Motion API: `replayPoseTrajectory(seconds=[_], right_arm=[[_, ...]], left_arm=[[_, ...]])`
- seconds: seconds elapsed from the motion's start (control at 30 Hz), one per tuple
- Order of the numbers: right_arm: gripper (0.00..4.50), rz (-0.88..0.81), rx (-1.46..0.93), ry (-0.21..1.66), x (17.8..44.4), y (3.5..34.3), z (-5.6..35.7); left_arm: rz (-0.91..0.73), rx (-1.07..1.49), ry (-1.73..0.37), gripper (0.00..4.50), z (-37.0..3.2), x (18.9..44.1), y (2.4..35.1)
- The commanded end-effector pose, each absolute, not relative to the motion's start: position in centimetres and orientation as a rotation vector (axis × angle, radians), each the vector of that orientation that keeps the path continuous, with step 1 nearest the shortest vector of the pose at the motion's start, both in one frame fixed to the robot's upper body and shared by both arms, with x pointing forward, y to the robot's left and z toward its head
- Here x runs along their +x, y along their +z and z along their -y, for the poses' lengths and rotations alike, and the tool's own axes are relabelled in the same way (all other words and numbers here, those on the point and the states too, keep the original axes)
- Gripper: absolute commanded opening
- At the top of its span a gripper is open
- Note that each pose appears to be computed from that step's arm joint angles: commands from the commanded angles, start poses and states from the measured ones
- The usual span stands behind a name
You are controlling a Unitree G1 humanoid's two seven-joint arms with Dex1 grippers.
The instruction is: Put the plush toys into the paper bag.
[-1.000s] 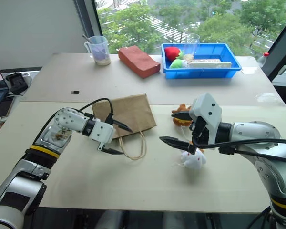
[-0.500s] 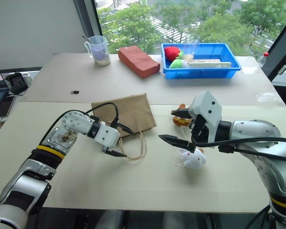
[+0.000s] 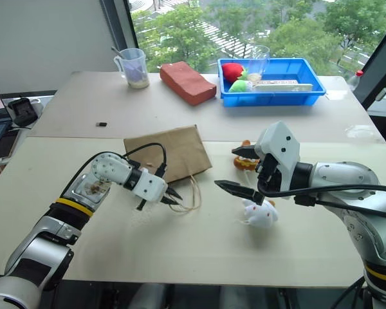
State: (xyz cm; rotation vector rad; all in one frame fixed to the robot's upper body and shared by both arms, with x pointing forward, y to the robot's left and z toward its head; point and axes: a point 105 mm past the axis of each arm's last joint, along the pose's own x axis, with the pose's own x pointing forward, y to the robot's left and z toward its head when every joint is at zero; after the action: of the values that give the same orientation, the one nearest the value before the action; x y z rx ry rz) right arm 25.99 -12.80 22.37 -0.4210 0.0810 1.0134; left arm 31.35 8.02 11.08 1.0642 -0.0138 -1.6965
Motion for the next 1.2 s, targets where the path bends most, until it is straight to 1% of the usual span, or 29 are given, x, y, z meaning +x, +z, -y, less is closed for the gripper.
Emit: replayPoseTrajectory(seconds=[0.03, 0.13, 0.23, 0.3, 0.4, 0.53, 0.63, 0.7, 0.77, 0.8, 0.9, 0.97, 1.0, 1.2], right_arm=[[4.5, -0.057, -0.448, 1.007, 25.8, 23.1, 12.9], [4.5, -0.1, -0.453, 0.987, 25.8, 22.2, 13.8], [4.5, -0.212, -0.472, 0.96, 25.4, 20.1, 15.6], [4.5, -0.263, -0.489, 0.97, 25.0, 19.0, 16.3], [4.5, -0.25, -0.484, 0.965, 25.4, 18.5, 16.2], [4.5, -0.181, -0.406, 0.988, 26.3, 18.6, 14.3], [3.7, -0.125, -0.307, 0.978, 27.3, 18.6, 12.4], [3.05, -0.105, -0.271, 0.972, 27.9, 18.1, 11.1], [2.23, -0.091, -0.229, 0.97, 28.7, 17.4, 9.7], [1.95, -0.083, -0.205, 0.972, 29.1, 17.0, 8.9], [0.87, -0.065, -0.16, 0.974, 30.5, 16.0, 7.3], [0.23, -0.049, -0.129, 0.958, 31.6, 15.6, 6.5], [0.03, -0.042, -0.121, 0.952, 32.0, 15.4, 6.1], [0.03, -0.033, -0.09, 0.916, 34.4, 14.5, 3.4]], left_arm=[[0.064, 0.991, -1.696, 0.03, -7.6, 31.1, 12.5], [0.145, 0.882, -1.671, 0.03, -7.3, 31.1, 15.2], [0.179, 0.718, -1.623, 0.03, -8.6, 31.4, 17.7], [0.2, 0.661, -1.607, 0.03, -9.0, 31.3, 18.8], [0.217, 0.614, -1.576, 0.03, -9.2, 31.6, 19.9], [0.24, 0.603, -1.538, 0.03, -9.3, 32.0, 20.4], [0.252, 0.592, -1.526, 0.0, -9.1, 32.1, 20.7], [0.263, 0.591, -1.52, 0.0, -9.0, 32.1, 20.9], [0.28, 0.578, -1.509, 0.0, -8.8, 32.2, 21.4], [0.291, 0.576, -1.503, 0.0, -8.7, 32.2, 21.7], [0.321, 0.557, -1.484, 0.0, -8.2, 32.4, 22.4], [0.339, 0.542, -1.473, 0.0, -8.0, 32.6, 23.0], [0.345, 0.537, -1.47, 0.0, -7.9, 32.6, 23.3], [0.351, 0.545, -1.478, 0.0, -7.8, 32.3, 23.6]])
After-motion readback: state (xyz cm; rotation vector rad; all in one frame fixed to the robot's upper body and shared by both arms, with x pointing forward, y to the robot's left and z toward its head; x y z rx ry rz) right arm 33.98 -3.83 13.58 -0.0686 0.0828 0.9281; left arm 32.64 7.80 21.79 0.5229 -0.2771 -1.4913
